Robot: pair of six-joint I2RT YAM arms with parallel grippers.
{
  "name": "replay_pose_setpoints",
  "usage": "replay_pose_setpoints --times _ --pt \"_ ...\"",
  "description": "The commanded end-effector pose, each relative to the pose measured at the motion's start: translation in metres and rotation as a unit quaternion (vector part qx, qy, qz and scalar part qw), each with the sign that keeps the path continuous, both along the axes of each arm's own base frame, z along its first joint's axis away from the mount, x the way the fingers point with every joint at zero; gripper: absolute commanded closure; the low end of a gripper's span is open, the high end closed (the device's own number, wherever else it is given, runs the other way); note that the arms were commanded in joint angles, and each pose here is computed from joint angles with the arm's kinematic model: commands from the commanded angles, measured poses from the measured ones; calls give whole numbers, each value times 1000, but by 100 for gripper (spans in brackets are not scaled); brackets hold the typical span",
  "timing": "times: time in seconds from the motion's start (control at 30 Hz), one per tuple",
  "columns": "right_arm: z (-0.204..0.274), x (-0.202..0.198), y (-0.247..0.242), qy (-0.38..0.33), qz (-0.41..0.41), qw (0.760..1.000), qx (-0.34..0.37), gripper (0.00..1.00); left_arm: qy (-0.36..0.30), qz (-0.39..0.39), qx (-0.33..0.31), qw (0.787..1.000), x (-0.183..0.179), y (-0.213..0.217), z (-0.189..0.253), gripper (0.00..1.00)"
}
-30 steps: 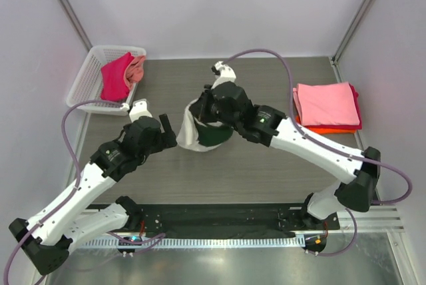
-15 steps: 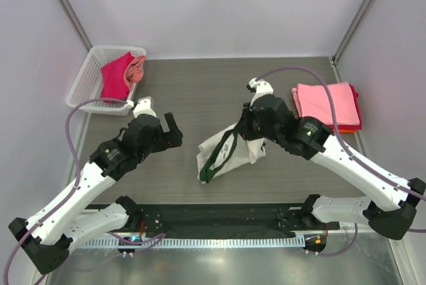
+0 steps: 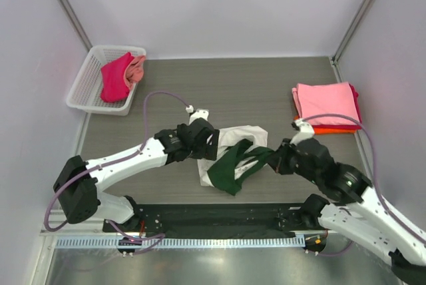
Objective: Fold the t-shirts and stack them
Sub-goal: Flatten the tshirt out
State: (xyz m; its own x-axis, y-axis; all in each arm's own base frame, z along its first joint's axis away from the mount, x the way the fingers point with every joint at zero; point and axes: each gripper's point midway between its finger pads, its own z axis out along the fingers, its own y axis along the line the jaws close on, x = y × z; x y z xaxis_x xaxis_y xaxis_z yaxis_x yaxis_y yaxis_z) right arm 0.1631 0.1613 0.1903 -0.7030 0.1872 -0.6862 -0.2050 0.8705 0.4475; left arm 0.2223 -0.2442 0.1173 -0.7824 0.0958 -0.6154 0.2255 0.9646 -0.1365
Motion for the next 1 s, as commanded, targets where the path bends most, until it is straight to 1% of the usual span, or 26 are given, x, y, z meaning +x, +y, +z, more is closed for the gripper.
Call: replay_pose_setpoints --times 0.0,0.1,0.13,0.2,0.23,0.27,0.3,0.33,0.4,0.43,0.5,0.63,0.73,0.83,0.9,0.93,0.97 --pt "22 -21 -22 -16 -52 994 97 99 -48 -2 -28 998 23 -20 29 0" --pt "49 -38 -53 -45 -97 982 156 99 -51 -5 -35 998 28 -29 30 0" --pt "54 -40 -61 -52 -111 979 162 99 -54 -5 -40 998 32 -34 35 0" --pt "59 -46 -74 -51 -127 977 164 99 -39 -1 -12 999 36 -36 20 0" --pt "54 -47 -79 -46 -135 979 148 99 -28 8 12 1000 36 -32 11 1" --pt "54 -48 -81 -45 -136 979 141 99 -27 8 12 1000 41 -37 14 2" --pt "53 -47 -81 -42 -136 981 133 99 -9 3 31 999 41 -40 -2 5" --pt "51 -47 -82 -41 -138 981 130 99 2 0 30 1000 40 -45 -6 10" --pt "48 -45 -83 -41 -143 981 126 99 22 -20 11 1000 34 -59 -13 14" --pt "48 -44 -84 -42 -146 981 125 99 19 -28 -4 999 34 -69 -14 17" --pt "44 -42 -86 -43 -154 980 120 99 11 -56 -9 998 27 -81 -13 18" --pt "38 -42 -85 -36 -156 980 118 99 -27 -89 -16 996 23 -99 4 28" --pt "34 -42 -84 -32 -156 980 117 99 -44 -113 -35 992 18 -114 15 32" --pt "33 -42 -83 -32 -152 981 117 99 -55 -142 -45 987 10 -131 23 31" --pt "34 -42 -82 -32 -152 981 118 99 -49 -152 -26 987 8 -138 13 30" --pt "34 -42 -82 -32 -150 981 118 99 -36 -156 -5 987 6 -136 4 30" --pt "35 -42 -82 -34 -152 981 119 99 -36 -156 -6 987 9 -142 7 30"
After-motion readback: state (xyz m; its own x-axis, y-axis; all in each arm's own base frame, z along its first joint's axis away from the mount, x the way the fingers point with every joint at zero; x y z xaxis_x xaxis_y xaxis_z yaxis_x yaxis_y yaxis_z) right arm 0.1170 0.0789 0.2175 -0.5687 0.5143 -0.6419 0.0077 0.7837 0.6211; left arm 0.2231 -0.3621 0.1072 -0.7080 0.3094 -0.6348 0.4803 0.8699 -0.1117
